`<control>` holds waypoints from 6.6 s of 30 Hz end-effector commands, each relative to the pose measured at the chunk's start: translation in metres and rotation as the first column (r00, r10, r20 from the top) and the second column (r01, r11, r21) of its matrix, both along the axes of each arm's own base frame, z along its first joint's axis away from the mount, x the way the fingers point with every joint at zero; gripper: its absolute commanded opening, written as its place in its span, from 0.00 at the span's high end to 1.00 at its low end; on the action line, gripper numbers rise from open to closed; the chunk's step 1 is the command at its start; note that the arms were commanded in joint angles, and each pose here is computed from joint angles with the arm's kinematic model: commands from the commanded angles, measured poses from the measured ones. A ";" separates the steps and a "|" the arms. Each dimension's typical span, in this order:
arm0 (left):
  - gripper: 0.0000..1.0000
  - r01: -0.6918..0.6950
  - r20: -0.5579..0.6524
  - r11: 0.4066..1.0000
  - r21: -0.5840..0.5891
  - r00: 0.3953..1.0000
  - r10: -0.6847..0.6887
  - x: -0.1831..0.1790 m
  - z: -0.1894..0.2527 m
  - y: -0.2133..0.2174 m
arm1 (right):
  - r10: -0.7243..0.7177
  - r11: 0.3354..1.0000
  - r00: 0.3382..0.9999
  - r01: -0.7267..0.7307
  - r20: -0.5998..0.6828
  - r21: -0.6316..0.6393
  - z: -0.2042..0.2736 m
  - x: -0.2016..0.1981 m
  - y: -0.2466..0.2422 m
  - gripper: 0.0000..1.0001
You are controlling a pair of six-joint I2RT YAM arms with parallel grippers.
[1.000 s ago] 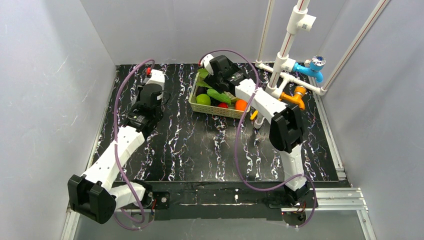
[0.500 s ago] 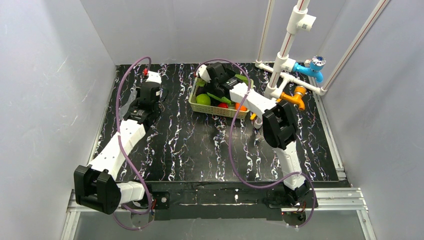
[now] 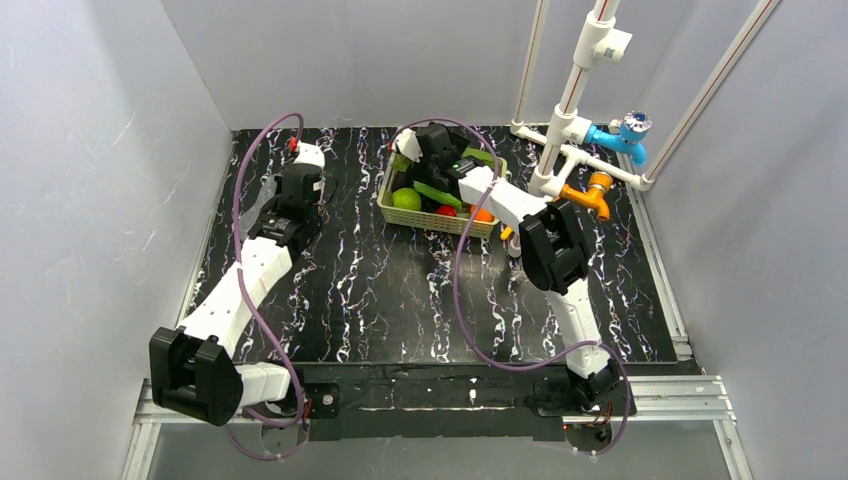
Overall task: Place the food in the zip-top bag and seal the zipper
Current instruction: Pick up the fake vegetable from the bin, then place the fake vegetable in the zipper food storage bag.
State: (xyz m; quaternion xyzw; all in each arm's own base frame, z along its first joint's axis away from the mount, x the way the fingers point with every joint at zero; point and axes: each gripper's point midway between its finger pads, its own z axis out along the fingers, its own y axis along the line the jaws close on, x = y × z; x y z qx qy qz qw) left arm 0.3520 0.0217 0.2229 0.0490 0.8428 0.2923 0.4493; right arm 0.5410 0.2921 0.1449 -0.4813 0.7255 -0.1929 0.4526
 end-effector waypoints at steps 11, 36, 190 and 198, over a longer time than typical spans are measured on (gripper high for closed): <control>1.00 0.012 -0.001 0.999 -0.030 1.000 -0.012 0.009 0.002 -0.007 | 0.008 1.000 0.984 -0.011 0.176 0.017 0.019 0.039 0.006 0.28; 1.00 0.086 0.001 0.990 -0.114 0.996 -0.086 0.013 -0.008 -0.030 | -0.125 0.926 0.965 0.030 0.232 0.377 0.174 -0.051 -0.010 0.99; 1.00 0.435 0.249 0.494 -0.753 0.883 -0.398 -0.020 0.044 -0.173 | 0.261 0.429 0.848 0.327 -0.462 0.842 0.202 -0.322 0.077 0.14; 1.00 0.436 0.252 0.493 -0.753 0.883 -0.397 -0.020 0.045 -0.173 | 0.138 0.260 0.862 0.444 -0.488 0.857 0.199 -0.293 0.042 0.17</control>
